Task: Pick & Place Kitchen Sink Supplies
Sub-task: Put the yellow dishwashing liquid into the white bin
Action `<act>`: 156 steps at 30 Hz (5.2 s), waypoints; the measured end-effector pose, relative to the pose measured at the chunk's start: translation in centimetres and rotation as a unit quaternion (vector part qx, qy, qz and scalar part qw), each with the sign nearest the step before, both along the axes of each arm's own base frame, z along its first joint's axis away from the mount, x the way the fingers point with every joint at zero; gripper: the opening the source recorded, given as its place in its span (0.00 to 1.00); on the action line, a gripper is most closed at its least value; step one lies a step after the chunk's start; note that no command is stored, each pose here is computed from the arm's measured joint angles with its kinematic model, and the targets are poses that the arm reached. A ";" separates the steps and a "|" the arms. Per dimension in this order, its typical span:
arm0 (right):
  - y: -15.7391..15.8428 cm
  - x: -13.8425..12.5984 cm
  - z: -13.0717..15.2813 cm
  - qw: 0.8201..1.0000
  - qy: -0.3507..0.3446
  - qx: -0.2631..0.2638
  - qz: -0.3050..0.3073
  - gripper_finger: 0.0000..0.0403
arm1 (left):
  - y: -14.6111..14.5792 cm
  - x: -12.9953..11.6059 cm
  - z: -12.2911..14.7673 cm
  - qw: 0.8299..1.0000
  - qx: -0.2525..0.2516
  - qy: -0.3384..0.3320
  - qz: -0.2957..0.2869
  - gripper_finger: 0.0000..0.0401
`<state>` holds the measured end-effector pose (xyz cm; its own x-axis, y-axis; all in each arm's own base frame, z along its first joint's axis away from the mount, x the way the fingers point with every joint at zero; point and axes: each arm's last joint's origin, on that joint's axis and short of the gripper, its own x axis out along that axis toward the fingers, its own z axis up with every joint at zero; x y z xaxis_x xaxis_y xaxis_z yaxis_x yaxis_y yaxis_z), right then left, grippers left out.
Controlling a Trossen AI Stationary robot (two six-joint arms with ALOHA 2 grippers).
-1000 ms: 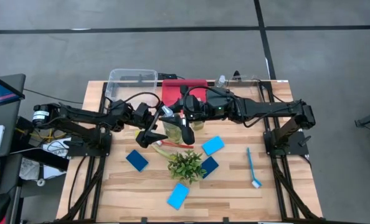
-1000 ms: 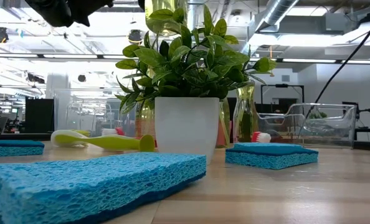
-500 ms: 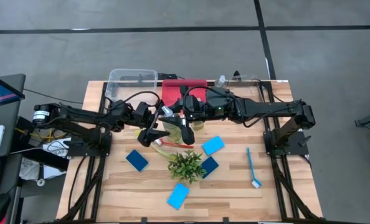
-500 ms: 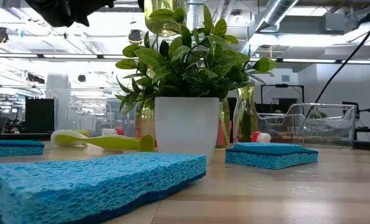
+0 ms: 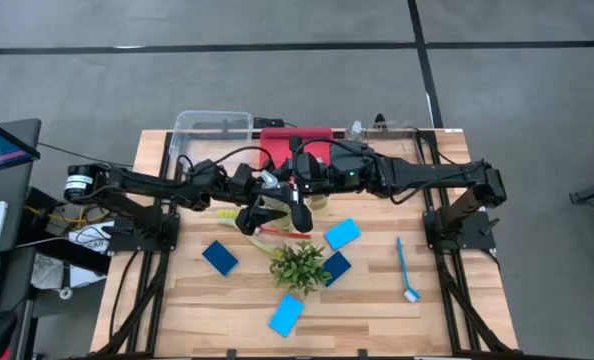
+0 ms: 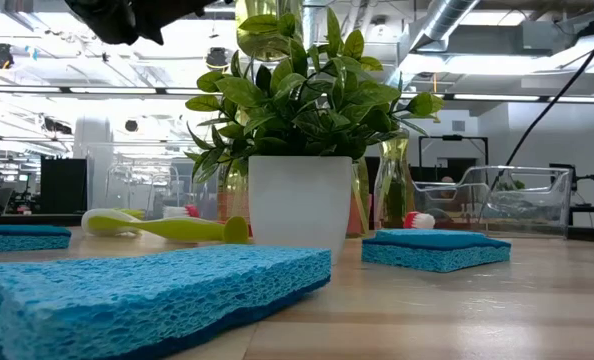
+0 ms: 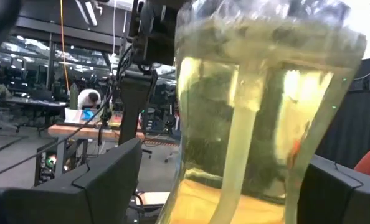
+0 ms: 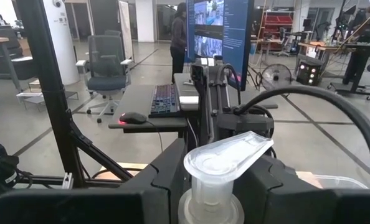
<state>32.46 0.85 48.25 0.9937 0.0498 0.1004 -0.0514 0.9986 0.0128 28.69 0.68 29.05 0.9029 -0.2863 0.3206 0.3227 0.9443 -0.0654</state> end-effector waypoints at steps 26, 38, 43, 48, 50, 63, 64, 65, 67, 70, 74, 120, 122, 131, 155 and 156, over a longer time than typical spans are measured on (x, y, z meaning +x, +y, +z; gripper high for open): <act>0.0 0.0 -0.2 1.000 0.009 0.004 0.001 0.23 | -0.1 -0.3 0.4 1.000 0.006 -0.013 -0.002 0.52; 0.0 0.0 -0.2 1.000 0.010 0.000 -0.002 0.31 | 0.0 -0.3 0.4 1.000 -0.001 -0.010 0.000 0.53; 0.0 0.0 -0.2 1.000 0.011 0.000 -0.002 0.29 | 0.0 -0.2 0.4 1.000 -0.001 -0.010 0.000 0.53; 0.0 0.0 -0.4 1.000 0.019 -0.016 -0.003 0.29 | 0.0 -0.2 0.4 1.000 -0.001 -0.009 0.000 0.53; 0.0 0.0 -0.4 1.000 0.020 -0.021 -0.003 0.29 | 0.0 -0.2 0.3 1.000 -0.001 -0.009 0.000 0.54; 0.0 0.0 -0.5 0.999 0.026 -0.023 -0.002 0.30 | 0.0 -0.2 0.3 1.000 0.000 -0.009 0.000 0.54; 0.0 0.0 -0.5 0.999 0.027 -0.023 -0.002 0.30 | 0.0 -0.2 0.3 1.000 0.000 -0.009 0.000 0.54; 0.0 0.0 -0.6 0.999 0.029 -0.023 -0.002 0.30 | 0.0 -0.2 0.3 1.000 0.000 -0.009 0.000 0.54; 0.0 0.0 -0.6 0.999 0.030 -0.023 -0.001 0.32 | 0.0 -0.2 0.3 1.000 0.000 -0.009 0.000 0.54; 0.1 0.0 -0.6 0.999 0.032 -0.023 -0.001 0.38 | 0.0 -0.2 0.3 1.000 0.000 -0.009 0.000 0.54; 0.1 0.0 -0.6 0.999 0.032 -0.023 0.000 0.46 | 0.0 -0.2 0.3 1.000 -0.001 -0.009 0.000 0.54; -0.1 -4.8 -0.1 0.992 0.126 -0.009 -0.002 0.61 | 0.1 -0.4 0.6 1.000 -0.010 -0.010 -0.002 0.55; -0.1 -5.0 -0.3 0.990 0.138 -0.010 -0.001 0.61 | 0.1 -0.7 0.9 1.000 -0.009 -0.017 -0.001 0.55; 0.1 -5.8 -1.3 0.980 0.201 -0.001 0.000 0.61 | -0.1 -2.8 2.8 0.999 0.022 -0.031 0.009 0.55; 3.6 -6.7 -2.5 0.965 0.261 -0.037 -0.005 0.61 | 4.5 -10.4 2.6 0.979 0.014 -0.079 0.188 0.55; 3.7 -6.7 -2.5 0.964 0.262 -0.037 -0.003 0.61 | 4.7 -10.6 2.7 0.977 0.013 -0.083 0.198 0.55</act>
<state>25.77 4.51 45.76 0.9072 0.0310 -0.4195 -0.0511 0.9980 -0.0369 18.13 5.39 31.73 0.8811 0.0644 0.4685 -0.0639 0.9978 -0.0170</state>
